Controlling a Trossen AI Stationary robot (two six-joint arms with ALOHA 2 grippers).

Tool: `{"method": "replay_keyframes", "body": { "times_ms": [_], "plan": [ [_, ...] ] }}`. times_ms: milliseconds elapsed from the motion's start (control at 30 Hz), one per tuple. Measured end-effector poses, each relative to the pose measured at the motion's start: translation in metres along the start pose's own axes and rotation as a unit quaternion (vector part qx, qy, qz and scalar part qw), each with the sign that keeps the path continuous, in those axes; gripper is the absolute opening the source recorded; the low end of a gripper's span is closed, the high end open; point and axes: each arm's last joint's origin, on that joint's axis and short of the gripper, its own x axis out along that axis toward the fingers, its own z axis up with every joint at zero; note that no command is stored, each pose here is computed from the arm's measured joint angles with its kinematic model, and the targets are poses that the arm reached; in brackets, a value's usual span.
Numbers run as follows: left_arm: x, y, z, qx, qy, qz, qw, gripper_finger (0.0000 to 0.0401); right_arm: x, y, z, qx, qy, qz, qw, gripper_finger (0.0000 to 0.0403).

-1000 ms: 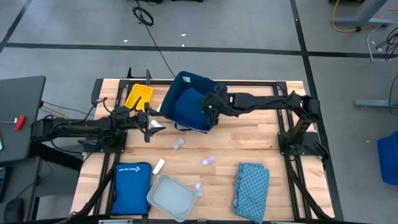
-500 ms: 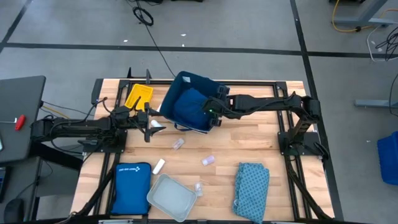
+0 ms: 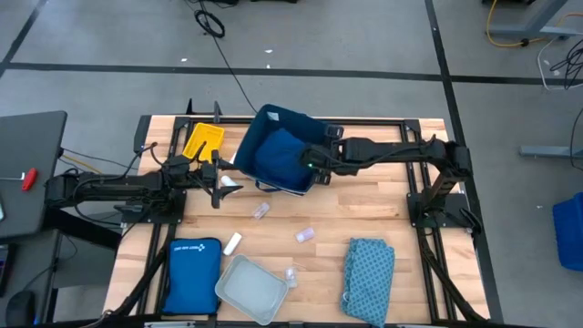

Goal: Pick & place medical supplies in basket/bin
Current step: Put the blue patient gown into the blue laundry bin

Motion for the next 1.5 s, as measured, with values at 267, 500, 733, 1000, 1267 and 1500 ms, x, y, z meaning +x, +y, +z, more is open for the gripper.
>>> {"method": "replay_keyframes", "body": {
  "times_ms": [267,500,733,1000,1267,1500],
  "plan": [
    [0.0,0.0,-0.002,-0.001,0.01,-0.001,1.0,0.0292,-0.023,0.028,-0.011,-0.014,0.037,0.056,0.998,0.0286],
    [0.0,0.0,-0.002,-0.004,0.011,-0.002,1.0,0.0292,-0.051,0.061,-0.026,-0.026,0.067,0.092,0.993,0.0286],
    [0.0,-0.001,-0.002,-0.008,0.009,-0.014,1.0,0.0292,-0.085,0.102,-0.043,-0.004,0.12,0.23,0.966,0.0286],
    [0.0,-0.001,-0.002,-0.009,0.009,-0.017,1.0,0.0292,-0.123,0.141,-0.062,0.047,0.184,0.337,0.922,0.0286],
    [0.0,-0.001,-0.002,-0.009,0.009,-0.019,1.0,0.0292,-0.135,0.175,-0.094,0.111,0.268,0.336,0.896,0.0286],
    [0.0,-0.002,-0.002,-0.008,0.008,-0.03,0.999,0.0292,-0.127,0.204,-0.125,0.139,0.3,0.312,0.891,0.0285]
  ]
}}
